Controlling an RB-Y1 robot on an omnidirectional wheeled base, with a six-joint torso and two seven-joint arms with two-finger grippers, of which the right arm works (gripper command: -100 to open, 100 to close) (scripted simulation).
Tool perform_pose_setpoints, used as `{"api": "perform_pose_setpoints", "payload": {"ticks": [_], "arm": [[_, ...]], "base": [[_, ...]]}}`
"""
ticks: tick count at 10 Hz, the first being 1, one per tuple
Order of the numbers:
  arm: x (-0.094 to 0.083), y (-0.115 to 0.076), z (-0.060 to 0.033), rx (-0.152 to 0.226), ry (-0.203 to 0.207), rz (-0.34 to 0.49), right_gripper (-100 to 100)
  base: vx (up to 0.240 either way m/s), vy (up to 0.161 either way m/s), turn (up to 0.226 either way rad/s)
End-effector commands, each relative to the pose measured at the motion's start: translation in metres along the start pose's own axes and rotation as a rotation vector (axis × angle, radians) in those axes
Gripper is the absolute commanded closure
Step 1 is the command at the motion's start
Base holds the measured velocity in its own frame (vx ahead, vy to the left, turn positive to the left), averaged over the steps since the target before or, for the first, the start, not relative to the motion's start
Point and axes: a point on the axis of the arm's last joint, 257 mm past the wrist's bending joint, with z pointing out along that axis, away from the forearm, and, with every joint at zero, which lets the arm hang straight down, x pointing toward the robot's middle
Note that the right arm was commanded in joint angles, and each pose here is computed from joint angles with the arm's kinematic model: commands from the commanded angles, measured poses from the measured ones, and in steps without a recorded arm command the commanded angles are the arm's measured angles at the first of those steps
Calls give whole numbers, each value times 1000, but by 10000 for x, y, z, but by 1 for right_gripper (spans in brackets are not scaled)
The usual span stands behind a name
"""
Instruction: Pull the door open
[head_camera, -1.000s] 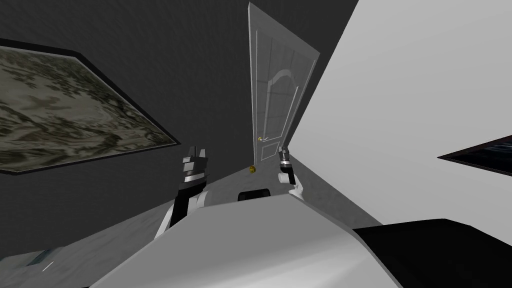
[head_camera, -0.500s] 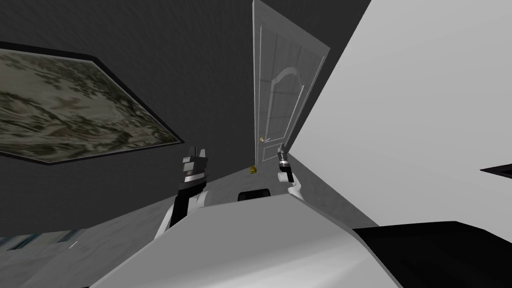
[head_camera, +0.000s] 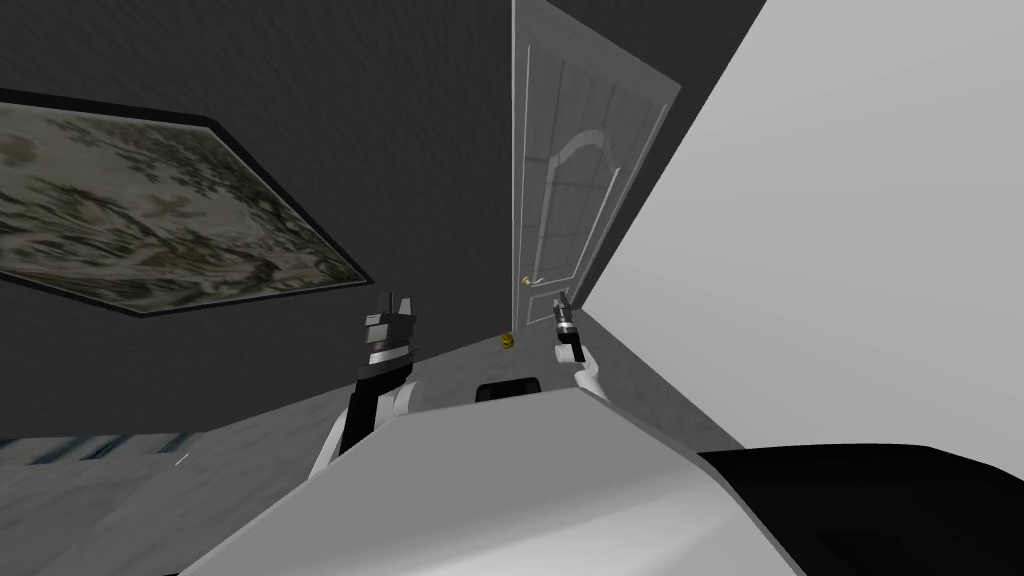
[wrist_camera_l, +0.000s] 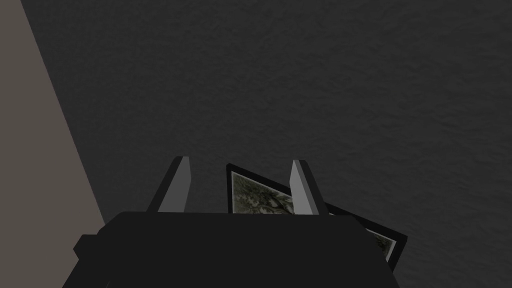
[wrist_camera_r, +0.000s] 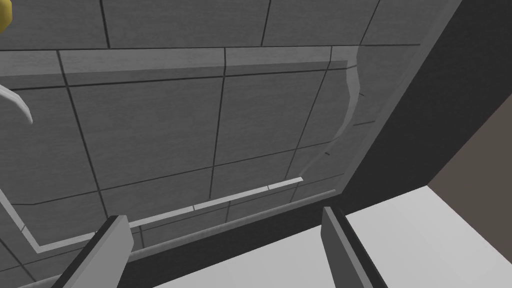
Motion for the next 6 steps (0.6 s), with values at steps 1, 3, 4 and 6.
{"api": "perform_pose_setpoints", "payload": {"ticks": [1, 3, 4, 6], "arm": [[-7, -119, 36, 20, 5, -1, -100], [-24, -304, 19, 56, 8, -3, -100], [-31, -357, 61, 62, 12, -3, -100], [-47, -488, -5, 93, 9, -5, -100]], "base": [[35, -61, 133], [30, -54, 106], [42, -74, 187], [31, -56, 40]]}}
